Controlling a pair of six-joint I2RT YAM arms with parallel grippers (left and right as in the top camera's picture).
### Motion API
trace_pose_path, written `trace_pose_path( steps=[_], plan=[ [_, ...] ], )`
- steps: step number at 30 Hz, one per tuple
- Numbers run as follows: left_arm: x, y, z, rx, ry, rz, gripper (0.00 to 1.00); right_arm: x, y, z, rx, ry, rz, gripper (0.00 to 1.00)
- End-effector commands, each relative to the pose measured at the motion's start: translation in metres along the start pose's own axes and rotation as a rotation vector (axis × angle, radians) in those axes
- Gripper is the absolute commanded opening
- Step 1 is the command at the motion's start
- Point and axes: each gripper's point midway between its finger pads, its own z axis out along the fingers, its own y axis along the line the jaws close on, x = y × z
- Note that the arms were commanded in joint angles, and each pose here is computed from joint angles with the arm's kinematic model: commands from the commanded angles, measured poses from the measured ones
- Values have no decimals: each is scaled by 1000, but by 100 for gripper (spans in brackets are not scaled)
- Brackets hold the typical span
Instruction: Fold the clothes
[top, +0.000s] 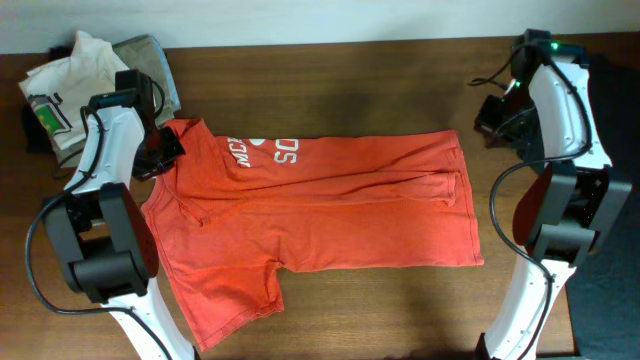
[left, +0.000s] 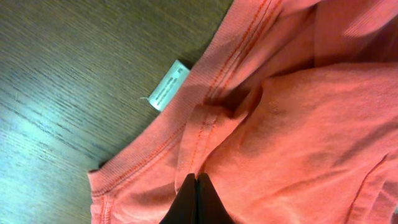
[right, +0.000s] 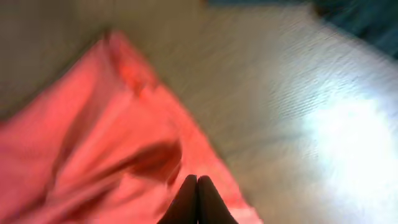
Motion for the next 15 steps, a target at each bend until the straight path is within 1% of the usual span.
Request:
trace_pose_path(
  steps=[1,3,5,7,9,15],
  plan=[
    [4,1,4,-12,24,21,1,37,34,15,-28,103,-197,4],
    [7,0,4,-7,37,21,1,56,41,33,20,151,-244,4],
    [11,0,3,-10,53,27,1,66,43,51,72,163,-240,4],
    [19,-6,3,9,83,37,1,70,45,67,89,156,-232,4],
    [33,-19,2,48,127,88,1,73,44,81,93,159,-217,4],
    [70,-34,17,21,203,159,1,74,38,98,90,157,-208,5]
  ],
)
